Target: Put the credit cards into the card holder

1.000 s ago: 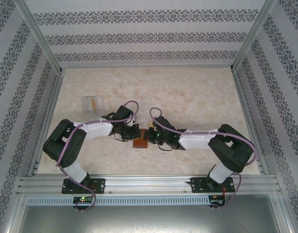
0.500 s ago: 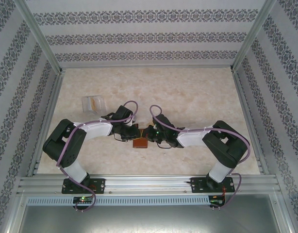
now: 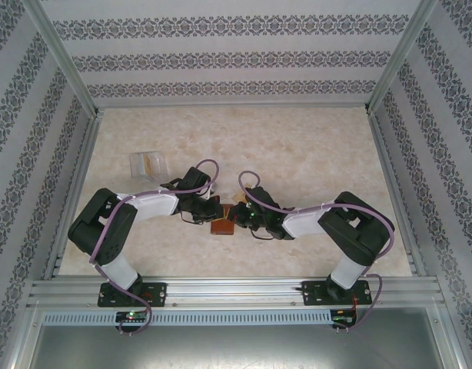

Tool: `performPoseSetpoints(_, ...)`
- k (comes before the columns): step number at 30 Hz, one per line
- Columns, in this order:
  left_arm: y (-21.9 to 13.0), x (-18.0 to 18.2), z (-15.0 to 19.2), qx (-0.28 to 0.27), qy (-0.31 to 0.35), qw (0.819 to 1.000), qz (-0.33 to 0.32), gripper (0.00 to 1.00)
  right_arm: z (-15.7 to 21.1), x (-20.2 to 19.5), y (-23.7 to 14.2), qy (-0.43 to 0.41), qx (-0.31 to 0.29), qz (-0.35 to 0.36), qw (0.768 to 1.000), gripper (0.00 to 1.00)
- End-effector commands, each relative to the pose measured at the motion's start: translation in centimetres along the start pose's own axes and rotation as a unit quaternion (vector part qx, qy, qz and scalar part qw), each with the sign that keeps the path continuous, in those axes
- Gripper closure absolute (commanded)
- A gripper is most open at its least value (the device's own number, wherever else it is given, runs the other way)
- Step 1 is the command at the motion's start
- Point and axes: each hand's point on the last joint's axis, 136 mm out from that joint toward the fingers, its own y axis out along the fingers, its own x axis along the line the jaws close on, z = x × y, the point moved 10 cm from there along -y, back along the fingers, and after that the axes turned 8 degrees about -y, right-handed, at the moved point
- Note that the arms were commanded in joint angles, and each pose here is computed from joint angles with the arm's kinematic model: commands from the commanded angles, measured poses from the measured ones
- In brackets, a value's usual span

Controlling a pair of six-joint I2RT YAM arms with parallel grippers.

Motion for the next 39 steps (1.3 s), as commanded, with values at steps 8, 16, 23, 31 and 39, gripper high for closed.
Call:
performPoseSetpoints(8,-0.1,0.8,0.3,-0.01,-0.011,1.0,-0.023,0.94,1.6,-1.9,-0.9,-0.028,0.018,0.063,0.997,1.0)
performPoseSetpoints(16,-4.9,-2.3,-0.2,-0.071,0.034,0.997,-0.009,0.64,-1.3,2.5,-5.4,-0.092,-0.06,0.026,0.994,0.94)
performPoseSetpoints(23,-12.1,-4.2,0.3,-0.194,0.08,0.977,-0.034,0.4,-4.0,4.8,-13.2,-0.214,-0.195,0.102,0.952,0.67)
performPoseSetpoints(31,-20.6,1.5,2.2,-0.469,0.012,0.871,-0.147,0.01,-4.6,4.8,-22.7,-0.311,-0.373,0.208,0.849,0.02)
performPoseSetpoints(39,-23.2,5.2,5.9,-0.615,0.065,0.762,-0.189,0.01,-3.1,0.0,-25.1,-0.344,-0.449,0.282,0.775,0.02)
